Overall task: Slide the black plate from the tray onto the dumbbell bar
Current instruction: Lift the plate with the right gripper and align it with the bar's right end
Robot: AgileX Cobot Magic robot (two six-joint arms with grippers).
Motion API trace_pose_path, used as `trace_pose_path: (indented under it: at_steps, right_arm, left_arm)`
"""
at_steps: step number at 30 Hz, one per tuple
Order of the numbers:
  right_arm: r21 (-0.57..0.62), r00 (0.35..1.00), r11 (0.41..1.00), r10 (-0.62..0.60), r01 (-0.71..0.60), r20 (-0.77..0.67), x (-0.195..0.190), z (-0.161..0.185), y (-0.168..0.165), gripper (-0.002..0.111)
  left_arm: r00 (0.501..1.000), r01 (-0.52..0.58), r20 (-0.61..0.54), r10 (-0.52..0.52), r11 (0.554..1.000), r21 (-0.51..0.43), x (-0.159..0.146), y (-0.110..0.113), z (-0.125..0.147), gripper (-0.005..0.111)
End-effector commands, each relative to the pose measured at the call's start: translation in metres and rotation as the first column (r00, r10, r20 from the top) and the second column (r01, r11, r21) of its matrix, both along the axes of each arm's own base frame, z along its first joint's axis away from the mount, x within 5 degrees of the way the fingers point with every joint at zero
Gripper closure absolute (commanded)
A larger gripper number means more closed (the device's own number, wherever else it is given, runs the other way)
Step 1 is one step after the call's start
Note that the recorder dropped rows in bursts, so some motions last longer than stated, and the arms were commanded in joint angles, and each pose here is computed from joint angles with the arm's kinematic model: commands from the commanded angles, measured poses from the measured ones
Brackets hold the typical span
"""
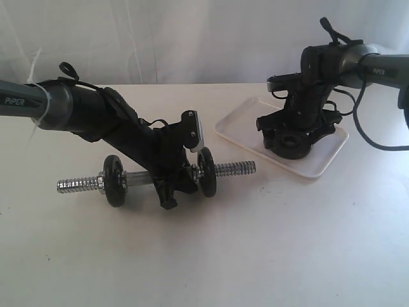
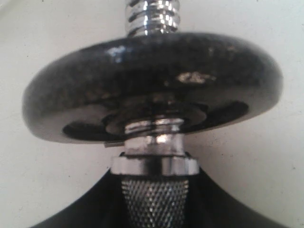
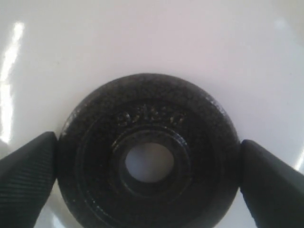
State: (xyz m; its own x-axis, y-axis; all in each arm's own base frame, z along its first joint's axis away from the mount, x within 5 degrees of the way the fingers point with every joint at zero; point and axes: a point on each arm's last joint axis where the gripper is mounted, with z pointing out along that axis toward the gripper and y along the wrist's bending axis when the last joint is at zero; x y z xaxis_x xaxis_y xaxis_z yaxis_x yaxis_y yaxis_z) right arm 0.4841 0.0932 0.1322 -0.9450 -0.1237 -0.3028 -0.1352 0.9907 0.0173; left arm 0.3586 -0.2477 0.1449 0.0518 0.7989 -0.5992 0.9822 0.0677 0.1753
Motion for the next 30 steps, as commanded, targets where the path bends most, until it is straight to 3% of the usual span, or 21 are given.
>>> trace_pose_path:
  at_steps: [1, 6, 14, 19, 25, 27, 30]
  right_arm:
    - [0.124, 0.999, 0.991, 0.041, -0.04, -0.007, -0.004, 0.016, -0.002, 0.108]
    - [0.253, 0.997, 0.964, 0.079, -0.082, 0.021, -0.008, 0.046, -0.007, 0.108]
    - [0.396, 0.991, 0.909, 0.118, -0.131, 0.057, -0.021, 0.056, -0.025, 0.108]
    - [0.563, 0.985, 0.809, 0.135, -0.171, 0.107, -0.031, 0.048, -0.031, 0.108]
    - [0.685, 0.976, 0.695, 0.144, -0.218, 0.165, -0.042, 0.037, -0.04, 0.108]
    - [0.739, 0.963, 0.618, 0.154, -0.267, 0.22, -0.046, 0.038, -0.043, 0.108]
    - [0.776, 0.957, 0.561, 0.139, -0.288, 0.254, -0.05, 0.036, -0.051, 0.108]
  left_arm:
    - [0.997, -0.046, -0.068, 0.045, 0.999, -0.021, -0.002, 0.0, -0.016, 0.107]
    - [0.997, -0.046, -0.068, 0.045, 0.999, -0.021, -0.002, 0.0, -0.016, 0.107]
    - [0.996, -0.048, -0.072, 0.046, 0.999, -0.022, -0.002, 0.0, -0.016, 0.107]
    - [0.996, -0.048, -0.072, 0.046, 0.999, -0.022, -0.002, 0.0, -0.016, 0.107]
    - [0.996, -0.048, -0.071, 0.047, 0.999, -0.022, -0.002, 0.0, -0.016, 0.107]
    - [0.996, -0.058, -0.075, 0.056, 0.998, -0.03, -0.002, -0.001, -0.015, 0.107]
    - [0.994, -0.094, -0.051, 0.092, 0.995, -0.036, 0.002, 0.0, -0.015, 0.107]
